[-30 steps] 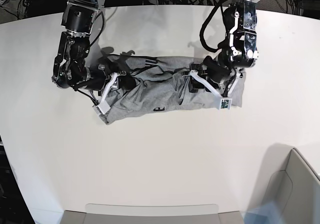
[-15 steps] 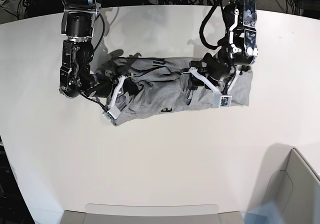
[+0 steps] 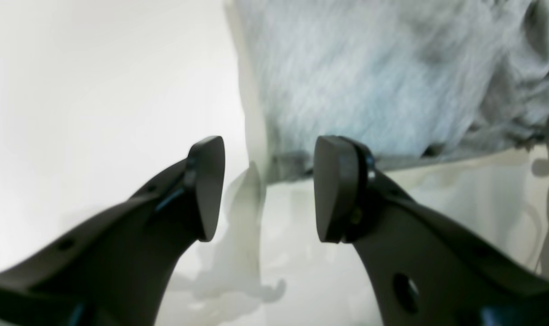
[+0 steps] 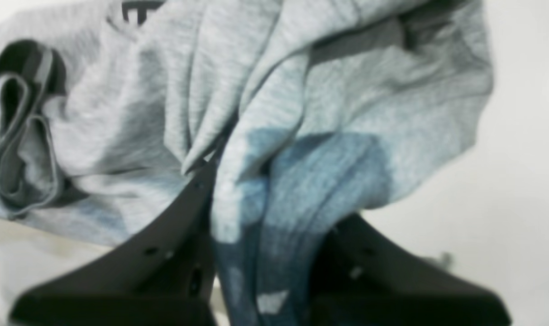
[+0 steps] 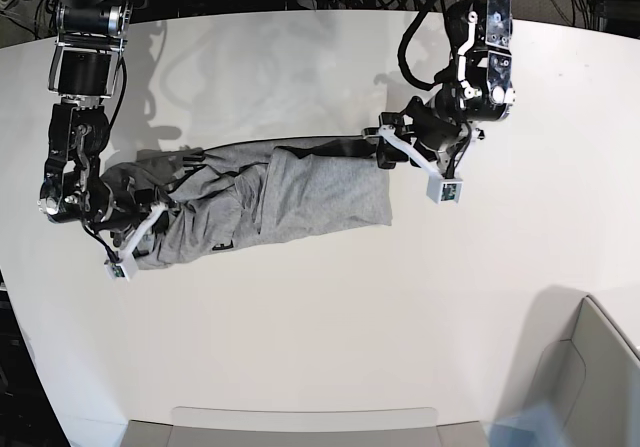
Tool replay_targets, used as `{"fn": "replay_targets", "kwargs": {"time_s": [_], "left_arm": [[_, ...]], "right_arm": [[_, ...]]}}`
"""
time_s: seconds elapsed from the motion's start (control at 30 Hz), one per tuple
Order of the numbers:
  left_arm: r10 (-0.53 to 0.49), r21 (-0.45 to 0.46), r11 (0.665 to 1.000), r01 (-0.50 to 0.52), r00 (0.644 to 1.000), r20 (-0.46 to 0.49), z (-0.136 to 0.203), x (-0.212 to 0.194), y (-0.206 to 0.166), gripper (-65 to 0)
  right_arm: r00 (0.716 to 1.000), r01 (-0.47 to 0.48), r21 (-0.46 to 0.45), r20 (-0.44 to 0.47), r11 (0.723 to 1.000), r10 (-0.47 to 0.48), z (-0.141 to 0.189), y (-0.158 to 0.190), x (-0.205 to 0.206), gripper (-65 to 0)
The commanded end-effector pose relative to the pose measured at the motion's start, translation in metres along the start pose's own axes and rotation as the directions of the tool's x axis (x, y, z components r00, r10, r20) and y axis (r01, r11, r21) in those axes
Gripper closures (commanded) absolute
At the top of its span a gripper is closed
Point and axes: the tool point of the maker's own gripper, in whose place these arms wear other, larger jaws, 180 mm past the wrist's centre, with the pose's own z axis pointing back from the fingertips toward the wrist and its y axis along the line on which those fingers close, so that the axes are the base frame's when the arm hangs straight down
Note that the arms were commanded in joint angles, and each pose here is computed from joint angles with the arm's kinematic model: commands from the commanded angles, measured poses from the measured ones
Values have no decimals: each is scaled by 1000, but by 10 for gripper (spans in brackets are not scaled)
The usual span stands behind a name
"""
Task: Fold the T-shirt properly
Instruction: 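Lift the bundle end with the right gripper and fold it over the left gripper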
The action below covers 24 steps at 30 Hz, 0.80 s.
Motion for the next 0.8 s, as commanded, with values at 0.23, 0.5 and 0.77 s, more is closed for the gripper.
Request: {"fn": "replay_targets", "kwargs": {"time_s": [0.23,0.5,0.77], "left_arm": [[84,89,992,-90,994,64,15,9,44,-306],[170,176,969,-172,985,28,29,-3,83,-306],[173,178,968,-174,985,22,29,-6,84,-306]], "right_arm": [[979,-193,-76,50,978,197,11,81,36,0],[953,-292,-98,51,952,297,3,158,31,0],[874,-461,-270,27,845,485,-26,216,40,0]]}}
